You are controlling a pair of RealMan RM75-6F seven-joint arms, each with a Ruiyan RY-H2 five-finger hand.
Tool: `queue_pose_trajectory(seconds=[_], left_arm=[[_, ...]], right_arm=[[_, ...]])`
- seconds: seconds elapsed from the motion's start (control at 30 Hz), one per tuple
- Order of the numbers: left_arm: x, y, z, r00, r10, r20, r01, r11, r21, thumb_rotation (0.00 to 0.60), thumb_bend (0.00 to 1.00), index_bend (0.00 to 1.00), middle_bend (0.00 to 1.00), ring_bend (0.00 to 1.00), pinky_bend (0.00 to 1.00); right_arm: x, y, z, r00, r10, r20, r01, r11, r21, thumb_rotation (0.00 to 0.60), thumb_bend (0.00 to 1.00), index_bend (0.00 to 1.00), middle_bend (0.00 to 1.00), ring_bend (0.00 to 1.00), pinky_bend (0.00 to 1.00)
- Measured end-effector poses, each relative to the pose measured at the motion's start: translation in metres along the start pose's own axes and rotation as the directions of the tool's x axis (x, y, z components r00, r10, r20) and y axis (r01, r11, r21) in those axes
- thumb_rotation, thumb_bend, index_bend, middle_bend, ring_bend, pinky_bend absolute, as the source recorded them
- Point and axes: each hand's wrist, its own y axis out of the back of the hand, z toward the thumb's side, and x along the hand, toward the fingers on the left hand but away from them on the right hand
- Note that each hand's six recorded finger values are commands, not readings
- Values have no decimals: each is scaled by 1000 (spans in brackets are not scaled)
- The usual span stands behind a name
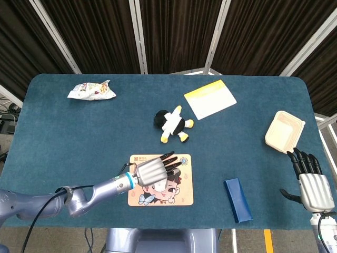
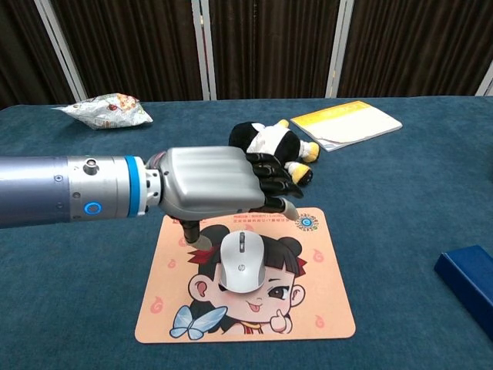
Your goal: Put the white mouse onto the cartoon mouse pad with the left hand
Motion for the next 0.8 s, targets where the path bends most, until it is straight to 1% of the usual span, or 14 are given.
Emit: queue_pose_trajectory(seconds=[0.07,0.17,0.27,0.37,0.47,0.5,0.57,0.6,0.67,0.7,0.8], left_arm=[[-7,5,-7,999,22,-29,-22,1000,-2,600,189,117,0,0,0],[-24,14,-20,993,68,-98,-69,998,-8,600,189,103,0,0,0],[-47,21,-37,976,106,-191,-111,994,-13,600,189,84,0,0,0],[-80,26,-55,946,126,-298,-137,990,-17,600,188,61,0,0,0],[-115,26,-74,906,121,-406,-141,990,-19,600,189,41,0,0,0],[-129,24,-80,887,115,-447,-141,990,-24,600,189,38,0,0,0],[-151,22,-89,856,105,-507,-140,990,-32,600,189,33,0,0,0],[-165,20,-94,833,97,-545,-140,989,-38,600,187,27,0,0,0],[-187,16,-100,797,85,-598,-142,989,-49,600,188,11,0,0,0],[-202,13,-103,773,75,-630,-147,987,-62,600,188,5,0,0,0],[-232,2,-105,723,40,-690,-165,980,-115,600,189,0,0,0,0]], right_arm=[[0,0,0,1000,0,0,0,1000,0,600,99,32,0,0,0],[0,0,0,1000,-1,0,1,1000,1,600,98,32,0,0,0],[1,0,0,1000,-3,0,3,1000,4,600,99,32,0,0,0],[1,0,1,1000,-4,1,4,1000,6,600,99,32,0,0,0],[1,0,0,1000,-5,2,5,1000,6,600,100,32,0,0,0],[1,0,0,1000,-5,3,5,1000,6,600,100,32,0,0,0],[1,0,1,1000,-6,2,6,1000,7,600,98,32,0,0,0],[1,0,1,1000,-6,2,6,1000,7,600,99,32,0,0,0],[1,0,1,1000,-7,2,7,1000,8,600,100,32,0,0,0],[1,0,1,1000,-7,2,7,1000,8,600,99,32,0,0,0],[1,0,1,1000,-8,2,8,1000,10,600,99,32,0,0,0]])
